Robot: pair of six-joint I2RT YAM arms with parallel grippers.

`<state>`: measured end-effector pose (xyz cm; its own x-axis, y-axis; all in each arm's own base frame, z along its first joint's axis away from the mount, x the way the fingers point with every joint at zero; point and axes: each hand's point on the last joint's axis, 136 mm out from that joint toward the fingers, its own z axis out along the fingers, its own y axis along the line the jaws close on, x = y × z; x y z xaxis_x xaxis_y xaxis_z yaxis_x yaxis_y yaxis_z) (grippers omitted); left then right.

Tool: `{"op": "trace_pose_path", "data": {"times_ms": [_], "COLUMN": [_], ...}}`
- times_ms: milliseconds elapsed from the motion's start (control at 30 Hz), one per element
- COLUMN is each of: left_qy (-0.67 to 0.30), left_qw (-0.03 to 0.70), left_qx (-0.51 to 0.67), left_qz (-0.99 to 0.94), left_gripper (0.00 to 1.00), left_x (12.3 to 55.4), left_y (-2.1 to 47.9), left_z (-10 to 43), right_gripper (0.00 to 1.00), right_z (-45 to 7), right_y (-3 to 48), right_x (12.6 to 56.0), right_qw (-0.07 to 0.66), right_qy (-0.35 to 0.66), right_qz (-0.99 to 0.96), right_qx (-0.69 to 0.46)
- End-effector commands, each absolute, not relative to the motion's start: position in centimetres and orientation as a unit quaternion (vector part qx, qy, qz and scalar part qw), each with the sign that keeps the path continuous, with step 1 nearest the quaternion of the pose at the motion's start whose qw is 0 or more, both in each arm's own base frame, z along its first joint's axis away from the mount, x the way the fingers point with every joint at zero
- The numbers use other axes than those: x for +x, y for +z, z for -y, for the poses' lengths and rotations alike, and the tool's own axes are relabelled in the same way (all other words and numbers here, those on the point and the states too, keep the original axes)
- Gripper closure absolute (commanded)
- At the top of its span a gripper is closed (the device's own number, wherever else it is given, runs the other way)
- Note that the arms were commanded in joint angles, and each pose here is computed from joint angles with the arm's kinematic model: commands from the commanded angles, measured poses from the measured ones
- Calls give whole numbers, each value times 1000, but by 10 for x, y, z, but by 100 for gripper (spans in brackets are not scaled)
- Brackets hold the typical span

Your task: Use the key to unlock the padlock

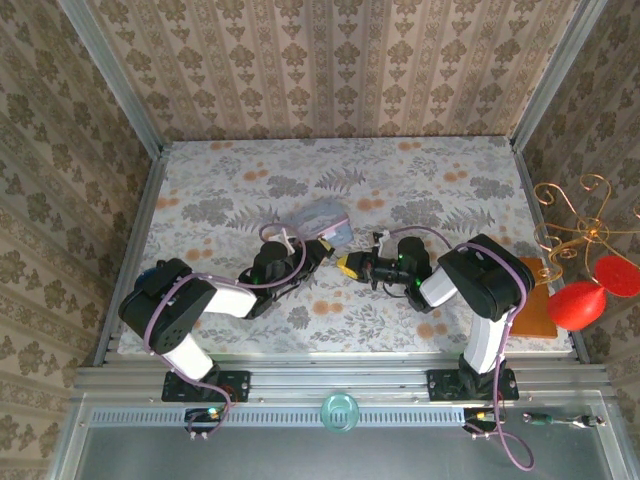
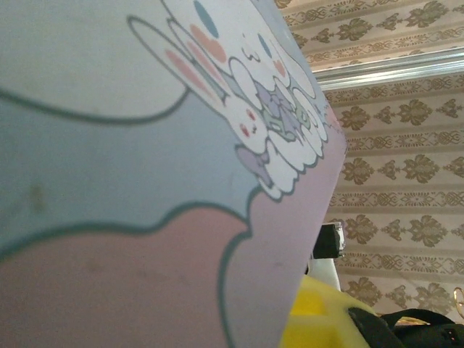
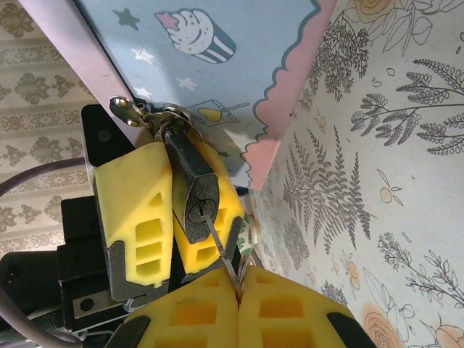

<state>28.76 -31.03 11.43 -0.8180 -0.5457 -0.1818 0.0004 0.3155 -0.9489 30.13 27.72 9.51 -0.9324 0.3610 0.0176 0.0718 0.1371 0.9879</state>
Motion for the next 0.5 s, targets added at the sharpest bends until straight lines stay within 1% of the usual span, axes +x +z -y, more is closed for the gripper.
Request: {"op": "trace_pose_path", "data": {"times_ms": [0,333,467], "left_qy": [-629,-619,-614], "left_qw": [180,168,167], "left_qx": [-55,-49,-44], "left_qz": [-754,-766,-770], "left_gripper": [100,100,100], "left_x": [236,231,229], "left_y": [157,150,149], "left_z": [359,364,365], "right_gripper": [100,100,100], "right_z": [-280,-287,-286], "right_y": [114,134,132], "right_x": [328,322,323], "right_qw": [158,153,155], "right_qy": [649,665,661], "right_qz": [-727,-717,-720], "right_qx": [157,140,141]}}
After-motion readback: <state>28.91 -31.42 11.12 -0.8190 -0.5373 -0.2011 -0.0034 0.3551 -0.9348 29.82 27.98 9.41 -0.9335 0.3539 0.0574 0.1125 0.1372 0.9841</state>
